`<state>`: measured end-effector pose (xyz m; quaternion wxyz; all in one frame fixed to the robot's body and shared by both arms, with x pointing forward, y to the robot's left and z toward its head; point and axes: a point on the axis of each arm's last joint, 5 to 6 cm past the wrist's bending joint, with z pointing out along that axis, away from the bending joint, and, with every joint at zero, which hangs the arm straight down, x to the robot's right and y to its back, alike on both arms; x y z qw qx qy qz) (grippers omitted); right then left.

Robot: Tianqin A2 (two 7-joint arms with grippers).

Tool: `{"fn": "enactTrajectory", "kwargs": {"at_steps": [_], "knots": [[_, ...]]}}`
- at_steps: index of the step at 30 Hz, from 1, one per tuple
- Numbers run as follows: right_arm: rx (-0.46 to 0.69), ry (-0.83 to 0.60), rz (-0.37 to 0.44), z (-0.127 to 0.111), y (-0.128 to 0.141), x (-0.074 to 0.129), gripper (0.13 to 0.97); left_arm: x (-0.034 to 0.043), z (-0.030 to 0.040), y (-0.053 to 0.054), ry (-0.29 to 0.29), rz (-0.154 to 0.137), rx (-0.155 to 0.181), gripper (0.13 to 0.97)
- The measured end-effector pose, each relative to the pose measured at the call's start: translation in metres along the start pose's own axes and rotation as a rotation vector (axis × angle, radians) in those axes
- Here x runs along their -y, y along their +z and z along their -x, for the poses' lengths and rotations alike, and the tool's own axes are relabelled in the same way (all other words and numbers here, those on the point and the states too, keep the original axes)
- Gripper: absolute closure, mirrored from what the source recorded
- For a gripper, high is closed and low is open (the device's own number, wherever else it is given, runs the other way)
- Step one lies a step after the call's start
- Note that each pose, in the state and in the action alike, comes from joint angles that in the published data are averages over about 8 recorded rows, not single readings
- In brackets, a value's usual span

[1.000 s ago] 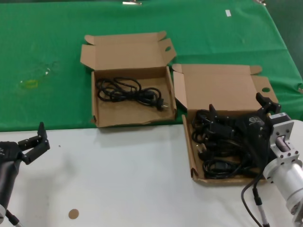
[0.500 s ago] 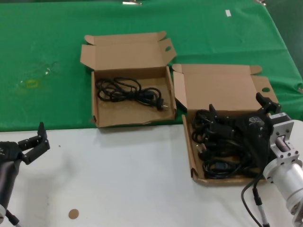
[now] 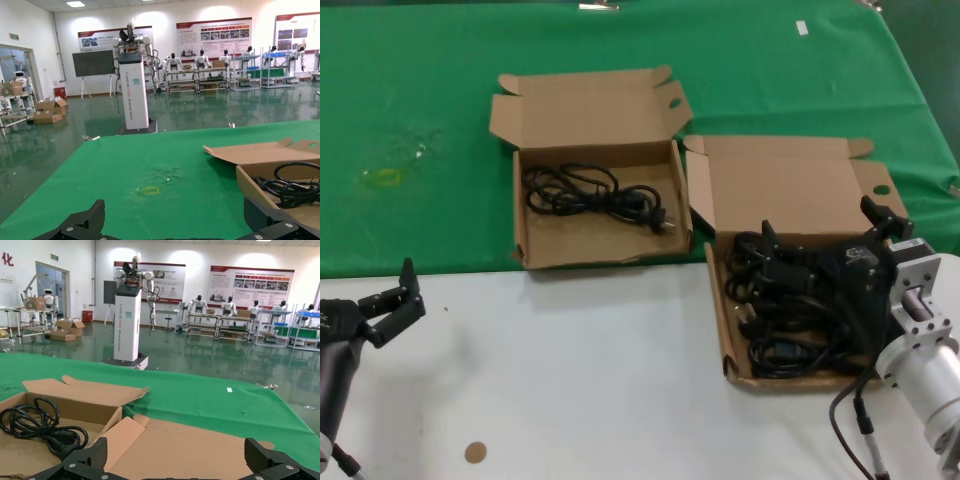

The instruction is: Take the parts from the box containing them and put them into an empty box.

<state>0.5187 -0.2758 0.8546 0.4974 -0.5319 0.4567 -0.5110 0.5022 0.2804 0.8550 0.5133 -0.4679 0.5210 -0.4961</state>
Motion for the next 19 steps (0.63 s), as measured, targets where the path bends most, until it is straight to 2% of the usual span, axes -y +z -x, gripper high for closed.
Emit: {"fn": "enactTrajectory", "kwargs": {"at_steps": [19], "knots": [[0.0, 0.0, 0.0, 0.0, 0.0, 0.0, 0.13, 0.0, 0.0, 0.0, 0.0, 0.0, 0.0, 0.132]]}}
